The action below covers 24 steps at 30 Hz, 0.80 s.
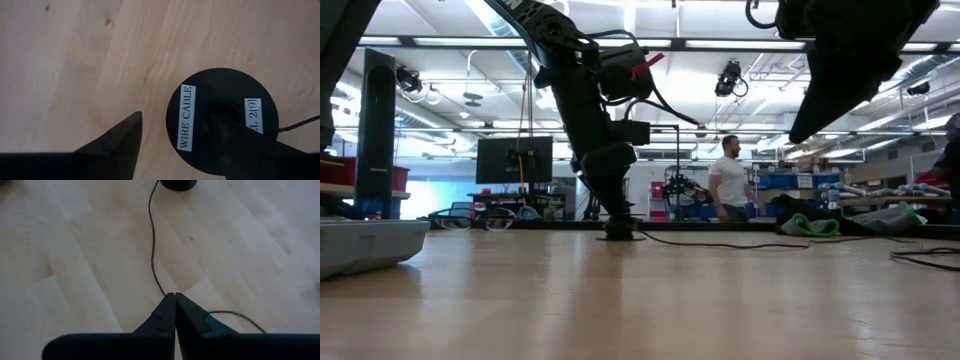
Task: Coil cords
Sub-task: Uncoil the black wire from the black spool
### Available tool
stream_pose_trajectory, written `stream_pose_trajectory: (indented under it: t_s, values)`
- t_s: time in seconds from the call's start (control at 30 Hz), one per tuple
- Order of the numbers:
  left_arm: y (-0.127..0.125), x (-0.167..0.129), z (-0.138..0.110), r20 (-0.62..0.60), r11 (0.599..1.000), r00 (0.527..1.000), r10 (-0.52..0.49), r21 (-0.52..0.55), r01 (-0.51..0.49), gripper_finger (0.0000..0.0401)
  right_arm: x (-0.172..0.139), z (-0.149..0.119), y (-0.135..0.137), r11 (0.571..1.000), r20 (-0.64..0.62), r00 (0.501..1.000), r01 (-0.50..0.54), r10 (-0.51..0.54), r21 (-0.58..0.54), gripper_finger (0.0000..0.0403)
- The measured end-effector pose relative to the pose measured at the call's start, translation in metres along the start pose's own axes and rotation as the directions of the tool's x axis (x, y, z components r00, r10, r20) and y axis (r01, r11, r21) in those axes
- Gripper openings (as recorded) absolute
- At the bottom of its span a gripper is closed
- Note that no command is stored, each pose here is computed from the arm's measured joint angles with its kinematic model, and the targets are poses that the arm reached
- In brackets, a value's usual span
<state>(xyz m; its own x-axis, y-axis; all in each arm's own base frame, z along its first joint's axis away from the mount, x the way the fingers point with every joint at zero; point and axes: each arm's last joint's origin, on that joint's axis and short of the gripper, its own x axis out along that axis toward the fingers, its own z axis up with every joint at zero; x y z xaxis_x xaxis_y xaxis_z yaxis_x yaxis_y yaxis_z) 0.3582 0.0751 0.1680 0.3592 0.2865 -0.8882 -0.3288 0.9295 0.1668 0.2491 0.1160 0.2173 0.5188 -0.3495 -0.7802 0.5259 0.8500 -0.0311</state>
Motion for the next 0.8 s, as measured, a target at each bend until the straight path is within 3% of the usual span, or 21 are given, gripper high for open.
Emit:
stream_pose_trajectory:
  t_s: [0.33, 0.8]
  values:
    - [0.003, -0.001, -0.001, -0.009, 0.993, 0.994, 0.112, -0.036, -0.113, 0.0323, 0.008, 0.015, -0.004, 0.996, 0.037, 0.999, -0.012, 0.016, -0.088, 0.0002]
    - [0.001, -0.001, 0.011, 0.105, 0.994, 0.991, 0.078, -0.087, -0.069, 0.0335, 0.013, 0.03, -0.002, 0.995, 0.113, 0.991, -0.06, 0.068, -0.073, 0.0003]
